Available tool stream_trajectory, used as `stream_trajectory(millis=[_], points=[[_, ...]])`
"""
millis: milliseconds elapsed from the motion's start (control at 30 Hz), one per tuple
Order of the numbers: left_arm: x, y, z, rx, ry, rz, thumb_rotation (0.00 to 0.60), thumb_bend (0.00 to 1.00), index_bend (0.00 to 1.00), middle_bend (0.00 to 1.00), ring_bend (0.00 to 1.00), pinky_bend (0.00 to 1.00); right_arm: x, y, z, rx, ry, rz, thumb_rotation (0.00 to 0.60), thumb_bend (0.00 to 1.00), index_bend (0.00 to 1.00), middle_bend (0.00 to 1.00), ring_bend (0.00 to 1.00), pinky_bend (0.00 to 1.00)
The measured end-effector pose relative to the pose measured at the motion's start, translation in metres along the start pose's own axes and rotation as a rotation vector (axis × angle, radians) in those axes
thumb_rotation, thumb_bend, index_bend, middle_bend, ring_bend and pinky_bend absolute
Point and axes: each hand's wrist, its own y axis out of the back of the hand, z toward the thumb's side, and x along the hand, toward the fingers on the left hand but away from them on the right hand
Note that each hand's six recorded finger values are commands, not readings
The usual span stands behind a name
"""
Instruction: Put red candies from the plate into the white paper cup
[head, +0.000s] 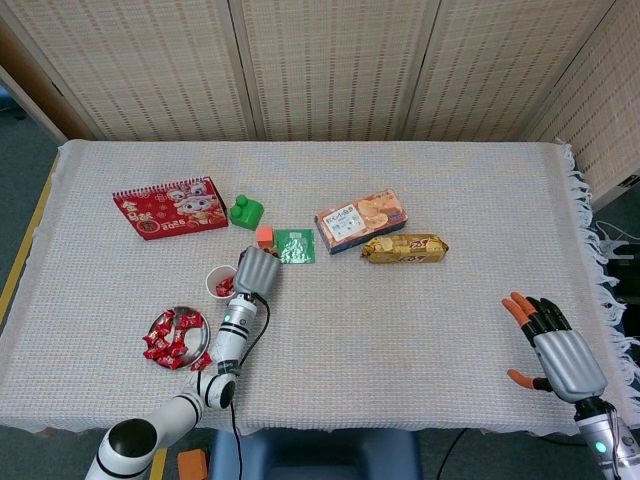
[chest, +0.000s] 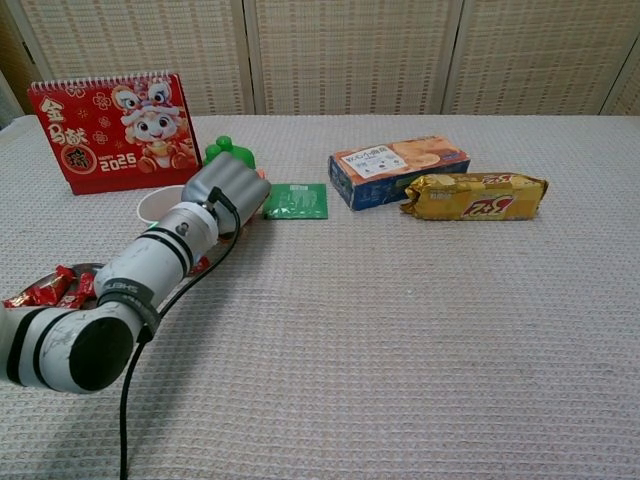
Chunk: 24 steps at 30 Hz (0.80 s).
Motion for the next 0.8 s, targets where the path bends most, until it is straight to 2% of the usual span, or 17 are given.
stream_trajectory(millis=[167, 367, 633, 800], points=[[-0.001, 0.003, 0.0, 0.006, 0.004, 0.023, 0.6, 0.41, 0.55, 0.59, 0.89, 1.0, 0.001, 0.0, 0.001, -0.002, 0.004, 0.001, 0.6, 0.06, 0.0, 0.0, 0.0, 0.05], [-0.002, 0.006, 0.0, -0.005, 0.004, 0.037, 0.6, 0.41, 0.56, 0.59, 0.89, 1.0, 0.001, 0.0, 0.0, -0.004, 0.004, 0.002, 0.6, 0.06, 0.0, 0.0, 0.0, 0.05], [-0.009, 0.033, 0.002, -0.118, -0.009, 0.124, 0.6, 0.41, 0.55, 0.57, 0.89, 1.0, 0.002, -0.001, 0.002, 0.0, 0.011, 0.005, 0.6, 0.06, 0.0, 0.0, 0.0, 0.05], [-0.021, 0.053, -0.009, -0.198, -0.022, 0.173, 0.6, 0.41, 0.55, 0.57, 0.89, 1.0, 0.003, -0.001, 0.003, 0.0, 0.016, 0.006, 0.6, 0.06, 0.0, 0.0, 0.0, 0.05]])
